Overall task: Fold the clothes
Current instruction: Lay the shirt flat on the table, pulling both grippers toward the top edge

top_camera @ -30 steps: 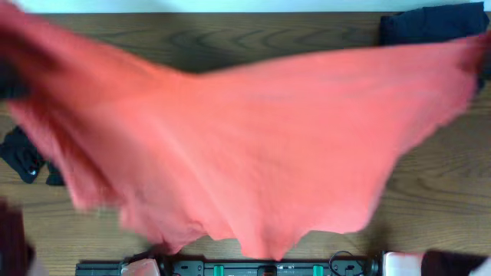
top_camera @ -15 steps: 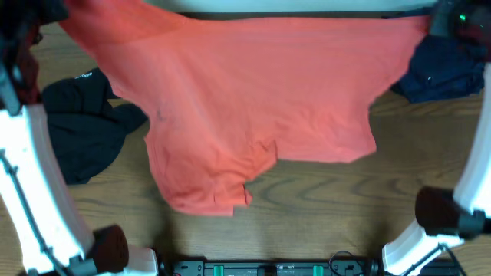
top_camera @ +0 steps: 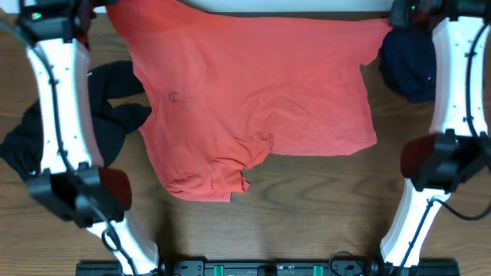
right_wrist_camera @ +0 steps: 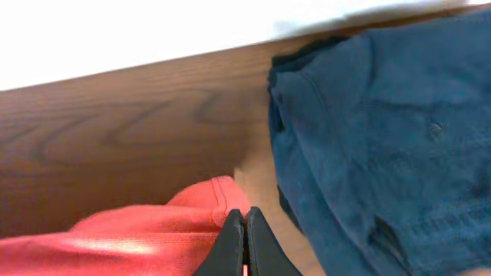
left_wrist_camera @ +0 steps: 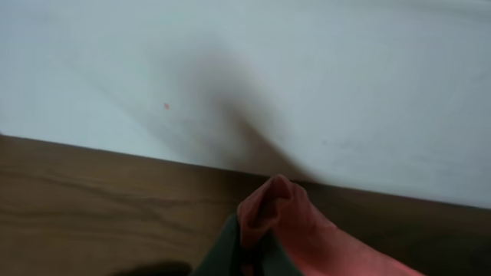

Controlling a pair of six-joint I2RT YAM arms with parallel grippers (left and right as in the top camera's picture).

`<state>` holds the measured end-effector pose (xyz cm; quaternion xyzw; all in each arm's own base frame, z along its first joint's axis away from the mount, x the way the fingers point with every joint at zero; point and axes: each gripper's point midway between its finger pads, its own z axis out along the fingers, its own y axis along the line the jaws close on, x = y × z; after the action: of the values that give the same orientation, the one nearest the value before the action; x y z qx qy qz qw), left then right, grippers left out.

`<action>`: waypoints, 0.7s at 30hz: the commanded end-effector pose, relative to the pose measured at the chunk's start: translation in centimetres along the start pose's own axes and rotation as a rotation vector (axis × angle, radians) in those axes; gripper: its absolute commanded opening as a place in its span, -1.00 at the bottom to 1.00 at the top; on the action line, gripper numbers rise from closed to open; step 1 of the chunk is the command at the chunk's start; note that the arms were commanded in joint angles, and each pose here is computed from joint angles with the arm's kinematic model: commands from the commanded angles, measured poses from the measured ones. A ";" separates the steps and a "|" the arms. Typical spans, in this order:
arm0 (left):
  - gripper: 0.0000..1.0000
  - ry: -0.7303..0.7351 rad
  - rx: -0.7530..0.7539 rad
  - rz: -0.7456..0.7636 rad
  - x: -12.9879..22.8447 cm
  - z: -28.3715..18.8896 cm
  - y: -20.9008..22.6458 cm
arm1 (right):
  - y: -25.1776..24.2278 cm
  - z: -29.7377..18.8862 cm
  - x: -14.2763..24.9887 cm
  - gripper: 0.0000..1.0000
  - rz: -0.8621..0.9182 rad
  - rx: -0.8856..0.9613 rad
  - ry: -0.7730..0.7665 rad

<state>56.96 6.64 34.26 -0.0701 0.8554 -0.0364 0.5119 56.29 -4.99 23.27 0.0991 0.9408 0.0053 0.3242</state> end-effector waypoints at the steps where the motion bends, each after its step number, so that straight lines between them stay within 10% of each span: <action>1: -0.88 0.005 0.003 0.021 0.7 2.1 -0.1 | 0.5 1.4 -0.5 -0.97 -0.007 -0.016 -0.021; 21: -0.88 0.240 0.027 0.033 9.0 7.5 -2.0 | 1.7 8.1 2.6 -0.98 -0.004 -0.071 0.083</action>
<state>59.97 2.67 23.55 -0.0411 0.9057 -0.0543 0.4185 59.71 -4.35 14.98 0.0925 0.9523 0.0292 0.2892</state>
